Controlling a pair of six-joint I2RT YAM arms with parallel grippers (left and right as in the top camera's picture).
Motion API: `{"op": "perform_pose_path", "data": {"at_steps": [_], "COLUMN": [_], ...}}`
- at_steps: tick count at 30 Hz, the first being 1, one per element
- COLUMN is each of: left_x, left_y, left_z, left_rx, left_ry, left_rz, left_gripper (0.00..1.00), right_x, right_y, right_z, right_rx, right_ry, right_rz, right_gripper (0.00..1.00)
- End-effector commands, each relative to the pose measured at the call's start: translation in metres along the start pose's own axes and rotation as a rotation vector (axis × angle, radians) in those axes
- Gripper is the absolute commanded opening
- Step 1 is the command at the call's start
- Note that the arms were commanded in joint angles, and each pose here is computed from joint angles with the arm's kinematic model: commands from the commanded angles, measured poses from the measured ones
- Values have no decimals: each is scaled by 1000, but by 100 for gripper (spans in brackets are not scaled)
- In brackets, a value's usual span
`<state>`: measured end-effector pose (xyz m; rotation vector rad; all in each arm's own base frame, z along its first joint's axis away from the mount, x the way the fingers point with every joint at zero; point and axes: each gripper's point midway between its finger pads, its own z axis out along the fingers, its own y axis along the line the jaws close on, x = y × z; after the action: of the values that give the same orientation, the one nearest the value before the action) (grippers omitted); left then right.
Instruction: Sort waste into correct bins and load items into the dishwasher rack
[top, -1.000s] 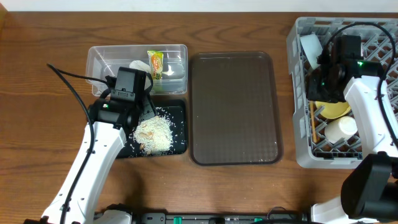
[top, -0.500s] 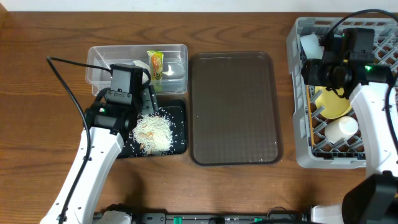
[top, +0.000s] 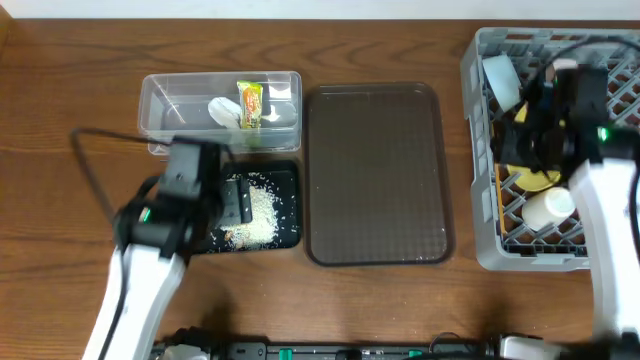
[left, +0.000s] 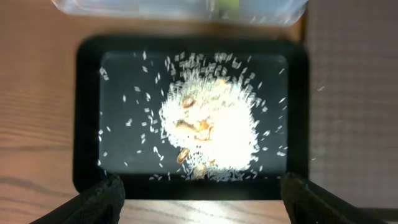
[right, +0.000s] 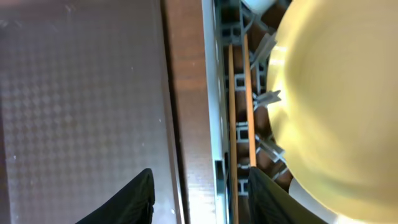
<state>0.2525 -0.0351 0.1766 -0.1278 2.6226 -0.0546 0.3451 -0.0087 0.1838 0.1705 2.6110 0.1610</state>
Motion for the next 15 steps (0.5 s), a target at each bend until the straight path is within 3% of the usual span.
{"op": "perform_pose_path", "data": {"at_steps": [1,3,4,5,10,15], "left_x": [9,15,19,21,20,25], "left_y": [1,4,5,6,8,10], "left_z": [-28,-39,-45,-49,-76,-80], "left_rx": [55,74,83,90,124,127], "left_ry": [-119,-185,-219,-246,-374,-382], "left_rz": [7,-4,-8,-10,-19,-20], "left_gripper": [83,87,90,90,91,91], "right_x": [21,32,40,43,69,97], "right_y": [-3,-6,-9,-10,-16,-17], "right_z": [-20,-29,-35,-39,-58,-65], "right_rx": [14,23,35,44,68,71], "right_ry": [-102,-186,-237,-272,-389,-361], "right_rz": [2,-6,-9,-10,-15,-13], "right_gripper": [48,63,84,99,99,99]}}
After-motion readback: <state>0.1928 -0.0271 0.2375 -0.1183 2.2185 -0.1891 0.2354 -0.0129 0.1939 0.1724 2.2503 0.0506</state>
